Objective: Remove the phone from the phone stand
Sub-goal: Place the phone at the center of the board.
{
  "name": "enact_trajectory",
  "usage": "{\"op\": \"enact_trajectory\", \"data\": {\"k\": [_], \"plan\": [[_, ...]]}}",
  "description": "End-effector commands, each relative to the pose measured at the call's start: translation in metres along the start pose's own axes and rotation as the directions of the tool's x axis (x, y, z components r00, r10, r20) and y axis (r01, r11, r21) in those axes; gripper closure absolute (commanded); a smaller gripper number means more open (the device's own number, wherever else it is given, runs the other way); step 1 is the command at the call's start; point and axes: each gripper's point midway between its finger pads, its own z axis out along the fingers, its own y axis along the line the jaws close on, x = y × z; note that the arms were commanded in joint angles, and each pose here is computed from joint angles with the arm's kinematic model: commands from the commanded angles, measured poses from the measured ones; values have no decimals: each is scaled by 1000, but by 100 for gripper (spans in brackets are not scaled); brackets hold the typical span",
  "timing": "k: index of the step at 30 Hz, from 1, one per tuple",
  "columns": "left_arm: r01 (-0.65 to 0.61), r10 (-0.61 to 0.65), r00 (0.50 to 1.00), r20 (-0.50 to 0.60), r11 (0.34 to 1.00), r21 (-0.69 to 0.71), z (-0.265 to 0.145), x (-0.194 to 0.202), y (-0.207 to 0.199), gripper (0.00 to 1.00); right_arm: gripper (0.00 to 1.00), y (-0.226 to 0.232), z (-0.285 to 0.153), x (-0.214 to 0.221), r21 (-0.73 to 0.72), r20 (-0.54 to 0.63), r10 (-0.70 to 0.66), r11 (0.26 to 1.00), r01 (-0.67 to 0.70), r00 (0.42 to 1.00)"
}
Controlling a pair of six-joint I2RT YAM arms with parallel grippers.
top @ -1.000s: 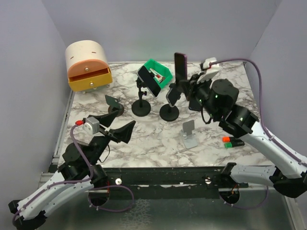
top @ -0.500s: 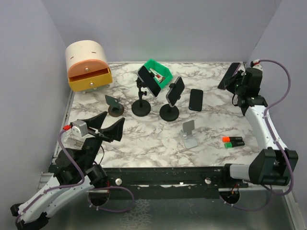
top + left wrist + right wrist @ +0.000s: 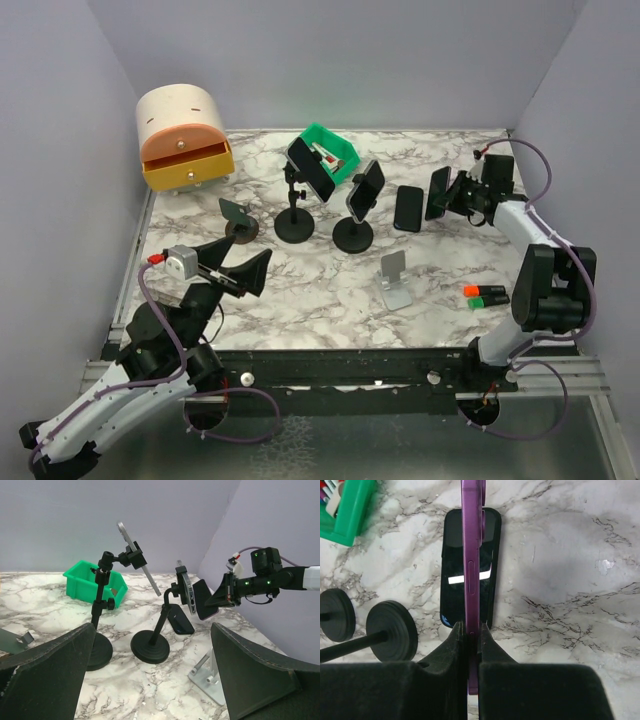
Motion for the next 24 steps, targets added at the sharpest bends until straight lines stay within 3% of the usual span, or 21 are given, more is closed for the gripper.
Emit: {"op": "enact_trajectory", "data": {"k": [1, 24], "plan": [[13, -12, 1000, -15, 998, 55, -1, -3, -11, 2, 100, -4, 3, 2, -42, -30, -48, 998, 47, 998], [9, -5, 999, -47, 997, 81, -1, 5, -16, 2, 100, -50, 44, 48, -19, -223, 70, 997, -76, 972]]}}
